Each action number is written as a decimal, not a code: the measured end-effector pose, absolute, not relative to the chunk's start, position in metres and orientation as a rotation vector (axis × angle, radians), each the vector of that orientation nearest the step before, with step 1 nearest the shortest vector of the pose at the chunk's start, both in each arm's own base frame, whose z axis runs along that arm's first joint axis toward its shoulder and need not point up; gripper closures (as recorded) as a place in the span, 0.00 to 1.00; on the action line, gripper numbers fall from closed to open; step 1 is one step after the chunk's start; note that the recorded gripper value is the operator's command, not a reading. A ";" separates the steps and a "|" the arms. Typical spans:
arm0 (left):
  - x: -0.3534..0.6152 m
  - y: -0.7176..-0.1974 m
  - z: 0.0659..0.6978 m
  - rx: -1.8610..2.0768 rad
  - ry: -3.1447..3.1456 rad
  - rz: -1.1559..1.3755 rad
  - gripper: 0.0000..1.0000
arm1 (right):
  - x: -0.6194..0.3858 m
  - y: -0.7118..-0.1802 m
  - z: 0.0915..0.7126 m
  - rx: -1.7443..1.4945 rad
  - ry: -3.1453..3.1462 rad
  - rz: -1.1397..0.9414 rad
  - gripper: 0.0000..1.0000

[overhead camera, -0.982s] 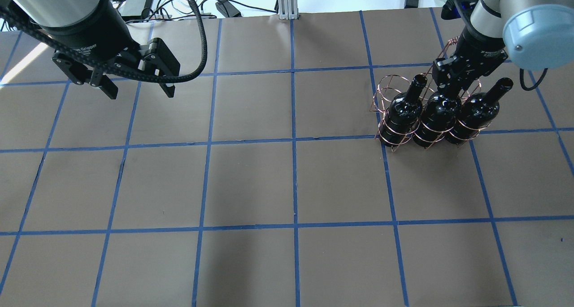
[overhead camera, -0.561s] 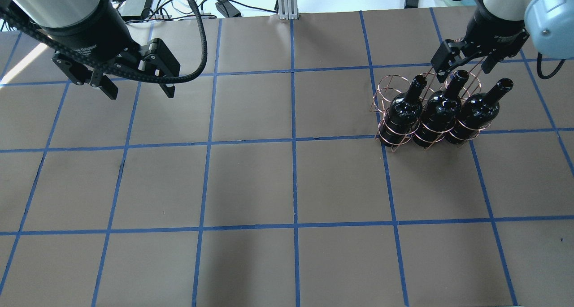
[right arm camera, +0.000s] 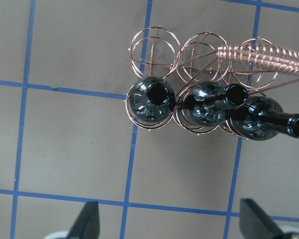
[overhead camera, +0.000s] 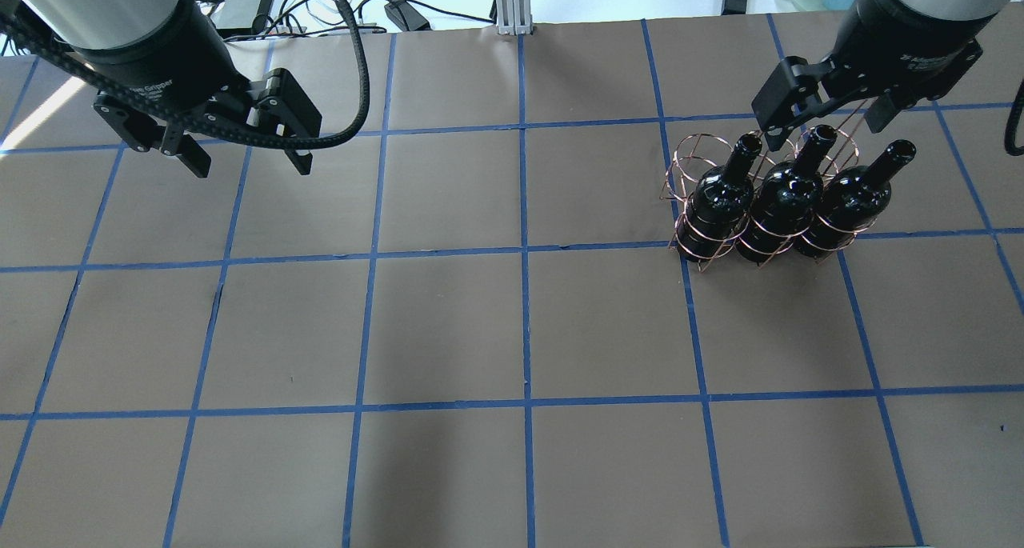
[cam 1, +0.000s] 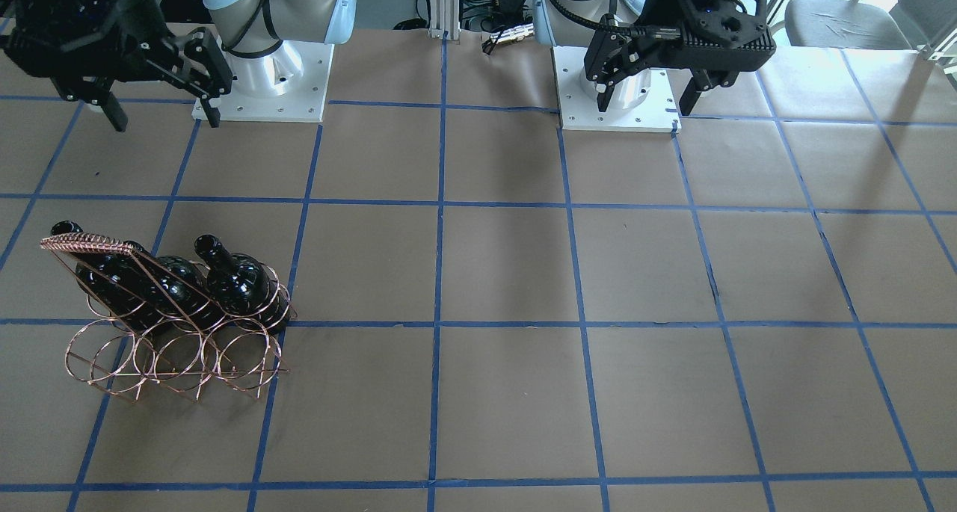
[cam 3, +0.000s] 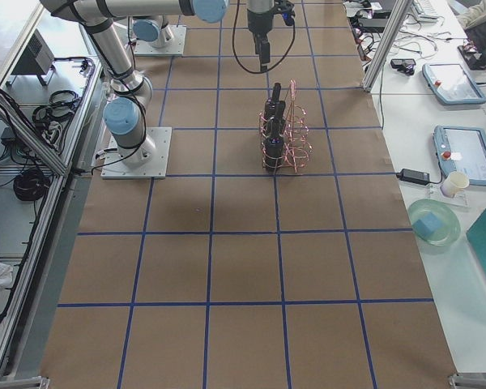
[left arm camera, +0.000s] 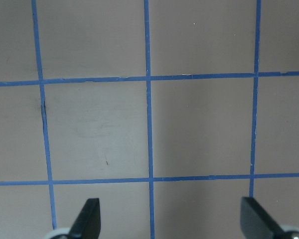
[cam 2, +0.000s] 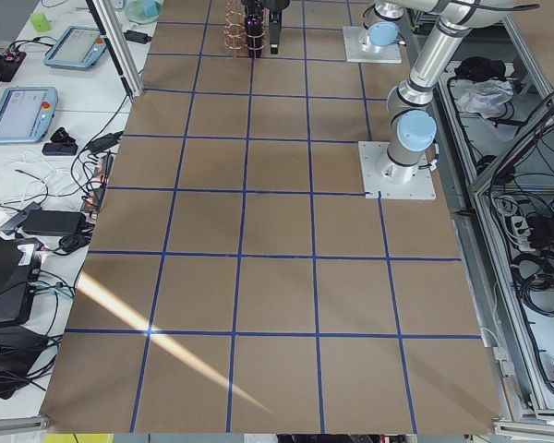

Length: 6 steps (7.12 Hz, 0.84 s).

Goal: Place wine into wine basket
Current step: 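Open the right gripper and raise it off the rack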

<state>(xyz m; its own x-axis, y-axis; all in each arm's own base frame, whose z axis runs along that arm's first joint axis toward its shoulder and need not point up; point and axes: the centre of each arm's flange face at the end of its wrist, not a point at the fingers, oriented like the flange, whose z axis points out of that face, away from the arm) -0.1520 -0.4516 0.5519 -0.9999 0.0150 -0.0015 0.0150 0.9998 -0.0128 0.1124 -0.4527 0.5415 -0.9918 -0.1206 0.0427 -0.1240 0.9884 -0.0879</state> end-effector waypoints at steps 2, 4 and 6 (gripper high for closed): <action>-0.152 -0.452 0.552 0.023 3.140 -0.020 0.00 | 0.145 -0.436 0.548 0.121 -3.121 0.149 0.00; -0.152 -0.452 0.552 0.024 3.140 -0.020 0.00 | 0.155 -0.435 0.546 0.097 -3.124 0.150 0.00; -0.152 -0.452 0.552 0.023 3.140 -0.020 0.00 | 0.155 -0.436 0.545 0.091 -3.120 0.151 0.00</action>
